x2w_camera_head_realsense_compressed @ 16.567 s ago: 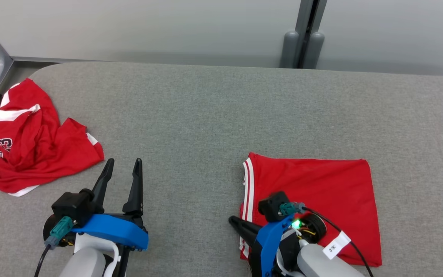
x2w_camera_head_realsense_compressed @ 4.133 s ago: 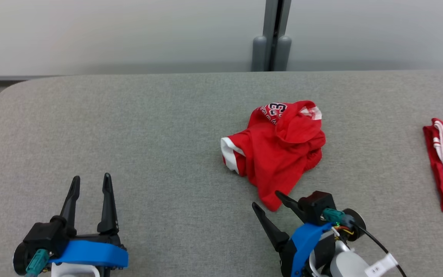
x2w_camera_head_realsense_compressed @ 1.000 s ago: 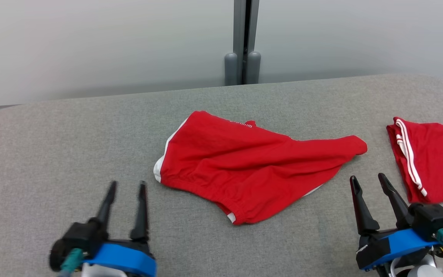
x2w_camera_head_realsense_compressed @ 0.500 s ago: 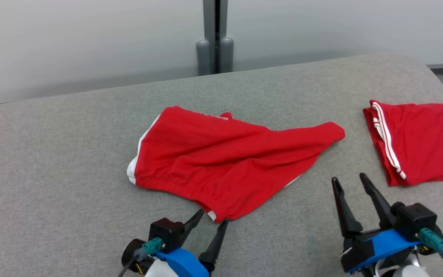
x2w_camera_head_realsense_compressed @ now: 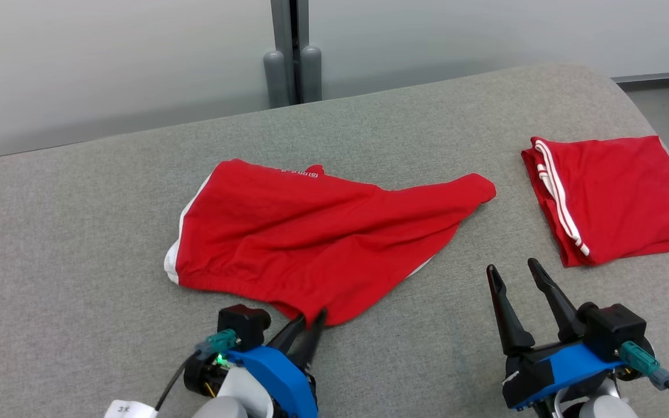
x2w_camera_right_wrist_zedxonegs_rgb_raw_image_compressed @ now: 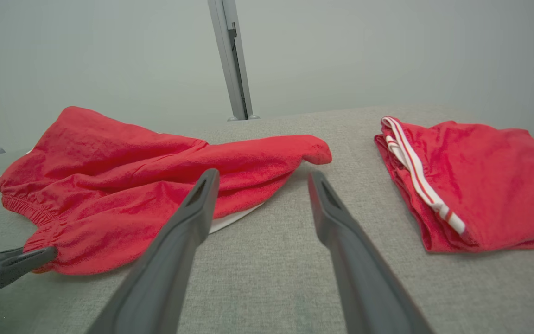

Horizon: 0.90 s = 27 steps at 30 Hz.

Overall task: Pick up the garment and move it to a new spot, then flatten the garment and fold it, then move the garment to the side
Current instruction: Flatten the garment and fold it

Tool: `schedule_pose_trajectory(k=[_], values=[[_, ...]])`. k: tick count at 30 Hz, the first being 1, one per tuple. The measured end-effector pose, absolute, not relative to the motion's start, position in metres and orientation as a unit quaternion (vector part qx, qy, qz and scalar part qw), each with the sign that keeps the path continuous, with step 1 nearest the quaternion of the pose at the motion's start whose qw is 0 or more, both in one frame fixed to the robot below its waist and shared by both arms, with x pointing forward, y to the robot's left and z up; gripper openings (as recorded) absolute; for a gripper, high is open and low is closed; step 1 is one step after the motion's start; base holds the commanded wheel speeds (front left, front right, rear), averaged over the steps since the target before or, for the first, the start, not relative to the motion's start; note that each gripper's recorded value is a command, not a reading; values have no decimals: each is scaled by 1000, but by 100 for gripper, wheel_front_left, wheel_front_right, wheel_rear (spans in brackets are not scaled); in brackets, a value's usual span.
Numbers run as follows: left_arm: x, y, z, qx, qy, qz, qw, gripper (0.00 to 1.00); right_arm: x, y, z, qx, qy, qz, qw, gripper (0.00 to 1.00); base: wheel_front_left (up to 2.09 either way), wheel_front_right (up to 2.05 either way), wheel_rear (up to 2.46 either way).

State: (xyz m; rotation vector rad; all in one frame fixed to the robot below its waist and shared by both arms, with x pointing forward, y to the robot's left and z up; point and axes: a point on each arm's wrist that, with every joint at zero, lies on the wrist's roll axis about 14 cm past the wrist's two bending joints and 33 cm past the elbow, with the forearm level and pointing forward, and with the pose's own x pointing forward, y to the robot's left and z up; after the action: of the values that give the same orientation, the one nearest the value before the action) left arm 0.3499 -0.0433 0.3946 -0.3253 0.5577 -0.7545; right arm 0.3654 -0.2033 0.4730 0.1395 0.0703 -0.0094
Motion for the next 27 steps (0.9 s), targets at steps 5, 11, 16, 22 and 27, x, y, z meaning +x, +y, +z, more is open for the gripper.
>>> schedule_pose_trajectory(k=[5, 11, 16, 22, 27], values=[[380, -22, 404, -175, 226, -315, 905, 0, 365, -204, 473, 72, 34, -6, 997, 100, 0, 0, 0], [410, 46, 389, -126, 222, -217, 942, 0, 365, -204, 474, 72, 33, -5, 997, 100, 0, 0, 0], [424, 67, 390, -92, 216, -204, 950, 0, 366, -202, 471, 73, 38, -4, 997, 100, 0, 0, 0], [438, 74, 396, -67, 197, -203, 957, 57, 366, -201, 468, 76, 44, -2, 996, 100, 0, 0, 0], [431, 62, 397, -83, 193, -217, 953, 100, 367, -201, 467, 77, 44, -4, 996, 100, 0, 0, 0]])
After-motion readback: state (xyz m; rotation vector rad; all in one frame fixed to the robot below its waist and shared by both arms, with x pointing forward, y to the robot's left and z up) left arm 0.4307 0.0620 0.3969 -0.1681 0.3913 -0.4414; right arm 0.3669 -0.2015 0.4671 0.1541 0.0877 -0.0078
